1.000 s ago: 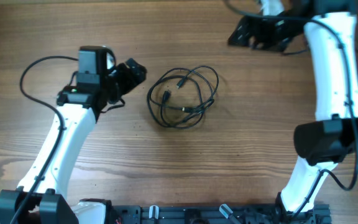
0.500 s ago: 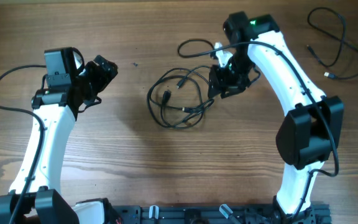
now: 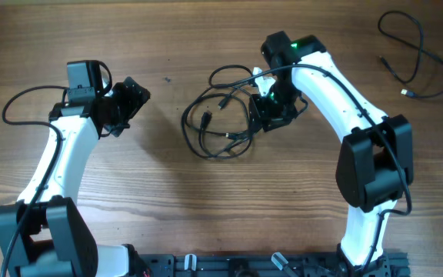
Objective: Untangle cables
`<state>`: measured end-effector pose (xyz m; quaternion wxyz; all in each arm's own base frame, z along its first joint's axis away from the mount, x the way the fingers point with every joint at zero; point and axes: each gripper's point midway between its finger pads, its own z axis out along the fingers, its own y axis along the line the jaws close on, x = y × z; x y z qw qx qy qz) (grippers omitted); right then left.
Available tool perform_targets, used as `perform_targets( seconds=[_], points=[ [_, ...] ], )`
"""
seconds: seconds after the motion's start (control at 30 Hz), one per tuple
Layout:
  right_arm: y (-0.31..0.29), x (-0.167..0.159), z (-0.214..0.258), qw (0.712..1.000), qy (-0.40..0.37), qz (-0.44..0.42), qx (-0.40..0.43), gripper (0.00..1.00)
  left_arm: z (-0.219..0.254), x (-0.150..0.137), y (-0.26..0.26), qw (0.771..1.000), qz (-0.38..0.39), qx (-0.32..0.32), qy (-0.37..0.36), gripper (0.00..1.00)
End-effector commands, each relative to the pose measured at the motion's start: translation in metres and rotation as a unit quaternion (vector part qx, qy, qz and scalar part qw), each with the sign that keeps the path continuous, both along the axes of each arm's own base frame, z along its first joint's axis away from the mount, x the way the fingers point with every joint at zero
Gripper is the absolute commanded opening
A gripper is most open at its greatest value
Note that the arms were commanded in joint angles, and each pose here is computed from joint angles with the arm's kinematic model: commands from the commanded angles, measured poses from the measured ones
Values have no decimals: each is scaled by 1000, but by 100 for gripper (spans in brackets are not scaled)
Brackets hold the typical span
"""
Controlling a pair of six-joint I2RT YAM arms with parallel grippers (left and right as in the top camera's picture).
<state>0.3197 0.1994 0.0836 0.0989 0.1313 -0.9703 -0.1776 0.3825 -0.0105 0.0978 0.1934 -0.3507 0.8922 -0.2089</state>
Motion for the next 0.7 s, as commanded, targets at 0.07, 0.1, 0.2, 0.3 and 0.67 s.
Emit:
perform_targets(
  seconds=[0.07,0.1,0.2,0.3,0.67],
  points=[
    [17,-3,-3,1000,4,-6,9,15,-3,-1,0,1000,-8,2,3,90],
    [18,0,-3,1000,-1,-6,12,5,-3,-1,0,1000,-8,2,3,90],
    [26,17,3,999,-40,-2,30,4,-3,-1,0,1000,-8,2,3,90],
    [49,40,45,989,-105,39,97,4,-3,-1,-1,1000,-10,-2,3,87],
    [66,55,227,912,-337,101,212,4,1,0,-9,1000,-22,-22,-4,87]
  ],
)
